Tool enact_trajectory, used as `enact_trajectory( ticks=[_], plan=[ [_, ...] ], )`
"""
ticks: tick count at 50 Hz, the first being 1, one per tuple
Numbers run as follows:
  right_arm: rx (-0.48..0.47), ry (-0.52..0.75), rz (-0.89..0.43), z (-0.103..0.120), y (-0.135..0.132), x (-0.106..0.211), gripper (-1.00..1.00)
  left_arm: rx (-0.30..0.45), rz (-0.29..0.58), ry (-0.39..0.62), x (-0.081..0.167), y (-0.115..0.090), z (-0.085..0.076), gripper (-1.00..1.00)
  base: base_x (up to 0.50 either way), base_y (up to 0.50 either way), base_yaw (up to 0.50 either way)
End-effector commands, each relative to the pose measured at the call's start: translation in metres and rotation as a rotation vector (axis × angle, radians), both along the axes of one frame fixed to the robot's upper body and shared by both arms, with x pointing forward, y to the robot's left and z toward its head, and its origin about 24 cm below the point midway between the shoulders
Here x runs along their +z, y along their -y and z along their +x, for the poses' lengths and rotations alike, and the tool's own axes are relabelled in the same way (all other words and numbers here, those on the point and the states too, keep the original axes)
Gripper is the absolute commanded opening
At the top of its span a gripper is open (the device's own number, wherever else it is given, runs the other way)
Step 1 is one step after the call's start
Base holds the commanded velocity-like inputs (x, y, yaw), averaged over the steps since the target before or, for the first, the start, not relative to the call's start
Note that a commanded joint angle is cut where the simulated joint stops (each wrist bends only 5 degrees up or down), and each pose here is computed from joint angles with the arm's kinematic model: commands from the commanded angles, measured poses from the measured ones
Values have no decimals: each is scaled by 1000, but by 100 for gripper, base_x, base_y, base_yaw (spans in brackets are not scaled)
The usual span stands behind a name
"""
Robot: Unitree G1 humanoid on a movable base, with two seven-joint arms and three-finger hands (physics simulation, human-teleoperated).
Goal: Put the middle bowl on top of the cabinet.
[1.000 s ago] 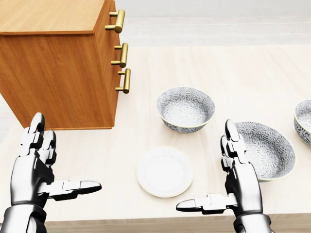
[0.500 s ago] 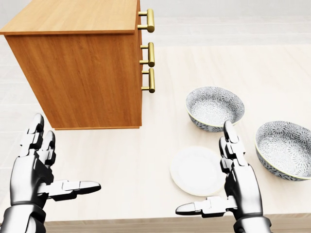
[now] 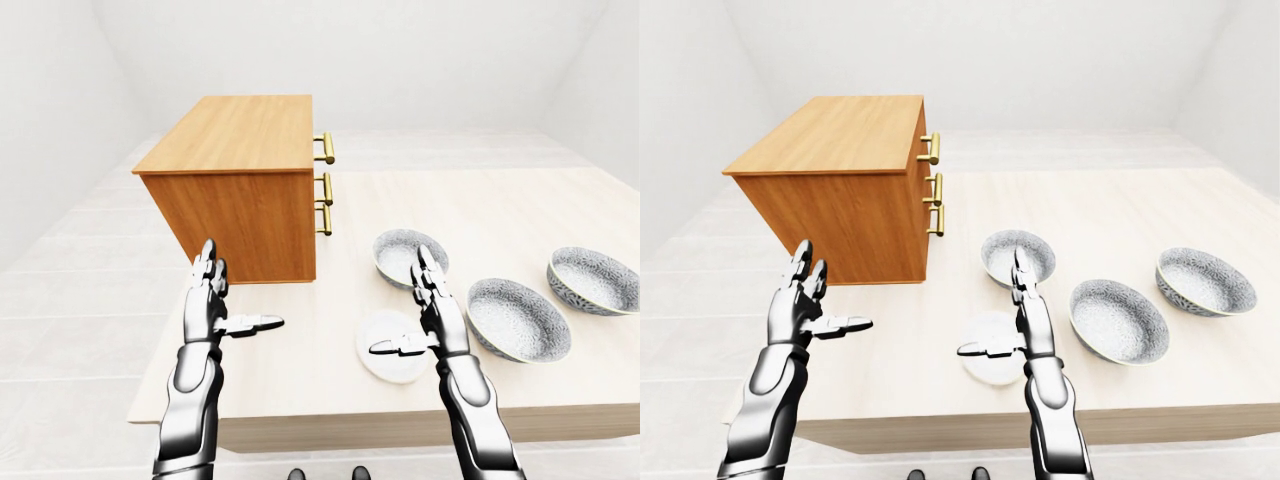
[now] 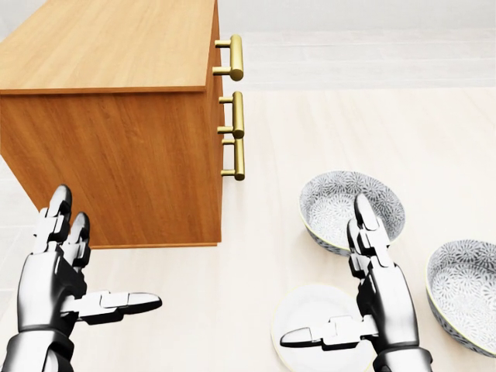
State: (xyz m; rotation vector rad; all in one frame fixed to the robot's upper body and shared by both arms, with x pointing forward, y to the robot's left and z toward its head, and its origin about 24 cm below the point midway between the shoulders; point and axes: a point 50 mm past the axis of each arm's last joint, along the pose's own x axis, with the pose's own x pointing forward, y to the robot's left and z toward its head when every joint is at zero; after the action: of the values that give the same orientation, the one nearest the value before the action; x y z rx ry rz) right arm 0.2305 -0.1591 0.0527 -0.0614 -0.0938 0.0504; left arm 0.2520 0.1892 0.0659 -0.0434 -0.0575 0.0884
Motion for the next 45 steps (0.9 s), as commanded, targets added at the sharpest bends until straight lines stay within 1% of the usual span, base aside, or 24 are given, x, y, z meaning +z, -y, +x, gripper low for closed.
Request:
enact_trajectory(
  ticks=[1,3,8,13,23,29,33,45],
  plan=[
    [9,-2,-6,0,-1,-1,100,-5,1,6,1,0,-5,100,0,0,0],
    [13,-4,-8,0,-2,-2,100,-6,1,6,1,0,-5,100,0,0,0],
    [20,-17,-13,0,-3,-5,100,-9,2,1,0,0,-4,100,38,-21,0],
    [15,1,-10,-1,-3,-1,100,-12,0,4,1,-1,-5,100,30,-11,0],
    [32,-13,-14,-3,-5,-4,100,-12,0,4,1,-1,-6,100,0,0,0],
    [51,-21,-30,-4,-8,-6,100,-18,-1,11,3,-1,-10,100,0,-13,0],
    [50,-15,-26,-4,-8,-4,100,-19,-2,22,5,-1,-10,100,0,-29,0],
    [46,1,-21,-5,-7,0,100,-15,-6,46,10,-4,-11,100,0,0,0]
  ],
)
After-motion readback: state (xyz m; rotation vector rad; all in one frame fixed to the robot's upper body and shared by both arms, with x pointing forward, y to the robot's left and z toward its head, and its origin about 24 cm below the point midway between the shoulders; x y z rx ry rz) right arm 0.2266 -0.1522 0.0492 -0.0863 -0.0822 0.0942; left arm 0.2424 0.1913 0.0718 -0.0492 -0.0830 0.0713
